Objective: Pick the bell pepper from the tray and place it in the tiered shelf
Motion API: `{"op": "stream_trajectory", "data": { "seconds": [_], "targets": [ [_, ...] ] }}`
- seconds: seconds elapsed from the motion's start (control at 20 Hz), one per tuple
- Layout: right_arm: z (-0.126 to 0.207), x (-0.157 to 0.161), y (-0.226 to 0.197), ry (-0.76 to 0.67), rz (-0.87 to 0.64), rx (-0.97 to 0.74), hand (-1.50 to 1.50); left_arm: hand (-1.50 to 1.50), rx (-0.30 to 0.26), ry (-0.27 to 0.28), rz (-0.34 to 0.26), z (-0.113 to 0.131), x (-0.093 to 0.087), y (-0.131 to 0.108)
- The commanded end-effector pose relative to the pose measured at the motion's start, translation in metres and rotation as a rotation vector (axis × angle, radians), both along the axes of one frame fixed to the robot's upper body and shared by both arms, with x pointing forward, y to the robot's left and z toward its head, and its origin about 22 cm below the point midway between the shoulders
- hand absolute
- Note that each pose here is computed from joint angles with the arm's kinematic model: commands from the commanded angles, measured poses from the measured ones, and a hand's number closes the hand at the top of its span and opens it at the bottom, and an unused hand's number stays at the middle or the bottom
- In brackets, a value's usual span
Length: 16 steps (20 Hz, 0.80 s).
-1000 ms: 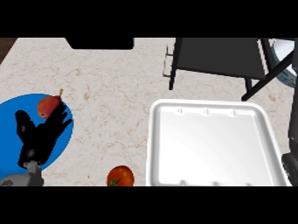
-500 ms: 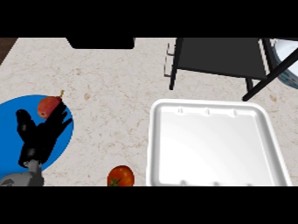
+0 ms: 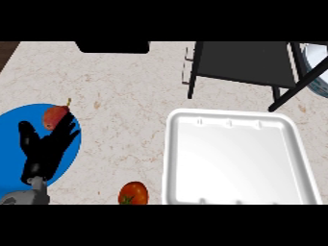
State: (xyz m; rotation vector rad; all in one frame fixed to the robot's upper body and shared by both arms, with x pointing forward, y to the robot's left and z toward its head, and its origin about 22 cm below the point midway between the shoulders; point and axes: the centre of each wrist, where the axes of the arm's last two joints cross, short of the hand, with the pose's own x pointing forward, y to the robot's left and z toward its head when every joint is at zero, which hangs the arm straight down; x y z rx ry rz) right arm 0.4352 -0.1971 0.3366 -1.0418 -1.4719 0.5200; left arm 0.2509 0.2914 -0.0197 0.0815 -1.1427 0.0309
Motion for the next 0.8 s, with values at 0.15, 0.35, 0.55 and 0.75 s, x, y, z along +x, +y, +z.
{"op": "stream_trajectory", "data": {
  "seconds": [0.15,0.35,0.55,0.75],
  "targets": [
    [-0.011,0.017,-0.026,-0.026,0.015,0.002,1.5,0.0,-0.005,0.03,-0.009,-0.007,-0.005,0.009],
    [-0.025,0.025,-0.01,-0.036,0.057,0.013,1.5,0.0,-0.007,0.016,0.01,-0.013,0.002,-0.002],
    [-0.028,0.027,-0.022,-0.037,0.056,0.006,1.5,0.0,0.007,0.026,-0.006,-0.007,-0.008,0.005],
    [-0.035,0.029,-0.012,-0.007,0.067,-0.074,1.5,0.0,0.002,0.036,-0.002,-0.006,0.003,-0.012]
  ]
}}
